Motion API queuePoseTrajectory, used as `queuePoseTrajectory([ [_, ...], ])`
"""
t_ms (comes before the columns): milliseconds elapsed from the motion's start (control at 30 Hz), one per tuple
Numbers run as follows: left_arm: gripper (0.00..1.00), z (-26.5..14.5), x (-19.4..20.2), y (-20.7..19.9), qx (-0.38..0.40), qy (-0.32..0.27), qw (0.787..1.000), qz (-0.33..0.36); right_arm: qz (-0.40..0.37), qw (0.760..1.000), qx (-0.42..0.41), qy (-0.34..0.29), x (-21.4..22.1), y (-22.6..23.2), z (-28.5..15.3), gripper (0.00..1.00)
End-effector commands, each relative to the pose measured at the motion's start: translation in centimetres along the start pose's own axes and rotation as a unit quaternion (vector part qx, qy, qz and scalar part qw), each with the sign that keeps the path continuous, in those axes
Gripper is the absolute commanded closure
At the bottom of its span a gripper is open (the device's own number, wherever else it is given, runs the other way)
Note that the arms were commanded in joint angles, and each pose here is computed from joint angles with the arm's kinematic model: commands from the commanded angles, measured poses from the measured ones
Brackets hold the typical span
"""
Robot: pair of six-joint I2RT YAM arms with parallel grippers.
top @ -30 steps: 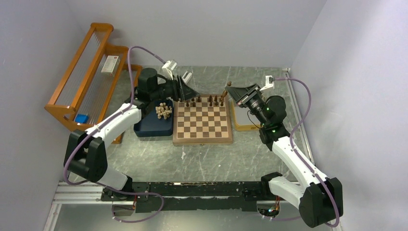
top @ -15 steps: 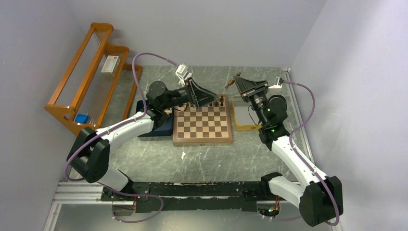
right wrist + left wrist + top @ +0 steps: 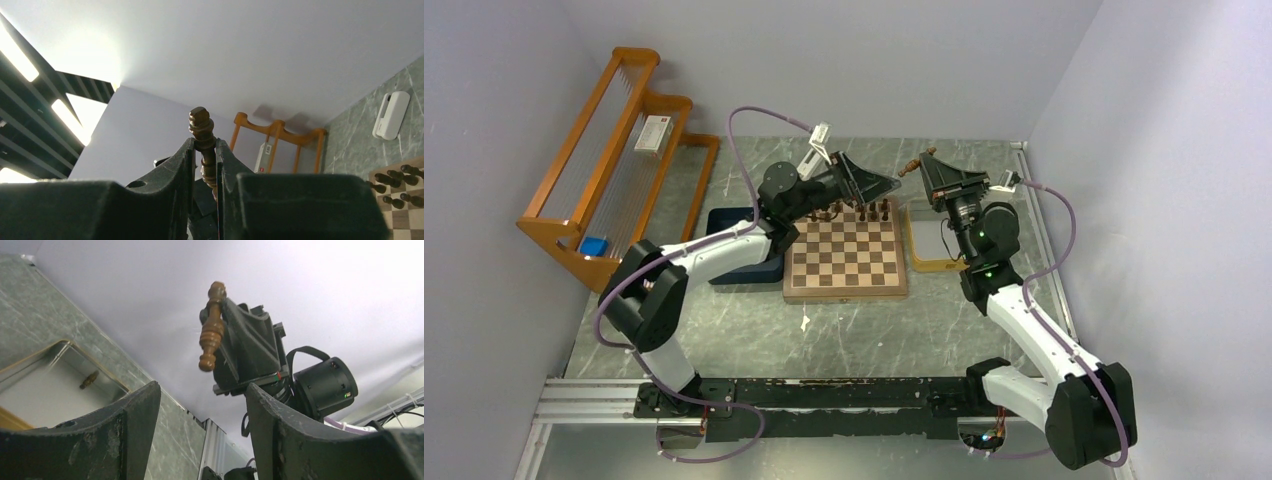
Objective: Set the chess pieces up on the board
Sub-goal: Place the chess piece on the chessboard.
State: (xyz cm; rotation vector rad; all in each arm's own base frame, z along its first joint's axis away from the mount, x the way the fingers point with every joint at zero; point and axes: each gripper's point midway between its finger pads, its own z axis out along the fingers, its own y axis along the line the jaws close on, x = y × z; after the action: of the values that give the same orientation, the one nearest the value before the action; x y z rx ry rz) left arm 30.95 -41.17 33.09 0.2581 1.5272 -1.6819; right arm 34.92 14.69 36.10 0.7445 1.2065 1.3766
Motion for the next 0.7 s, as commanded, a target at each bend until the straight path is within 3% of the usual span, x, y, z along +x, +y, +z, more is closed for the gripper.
queuePoseTrajectory([
  [0, 0.32, 1.5, -2.8, -3.0, 0.042, -0.042, 0.998, 0.028, 0.019, 1.000, -0.008, -0.018, -0.4, 0.3, 0.2, 0.84],
  [333, 0.49, 1.9, -2.0, -3.2, 0.075, -0.040, 0.996, -0.004, 0.032, 0.999, -0.004, -0.027, -0.7, -0.1, 0.0, 0.84],
  [667, 0.50, 2.7, -0.9, -2.6, 0.082, -0.029, 0.996, -0.031, 0.039, 0.999, -0.002, -0.033, -0.9, -0.2, -0.1, 0.84],
])
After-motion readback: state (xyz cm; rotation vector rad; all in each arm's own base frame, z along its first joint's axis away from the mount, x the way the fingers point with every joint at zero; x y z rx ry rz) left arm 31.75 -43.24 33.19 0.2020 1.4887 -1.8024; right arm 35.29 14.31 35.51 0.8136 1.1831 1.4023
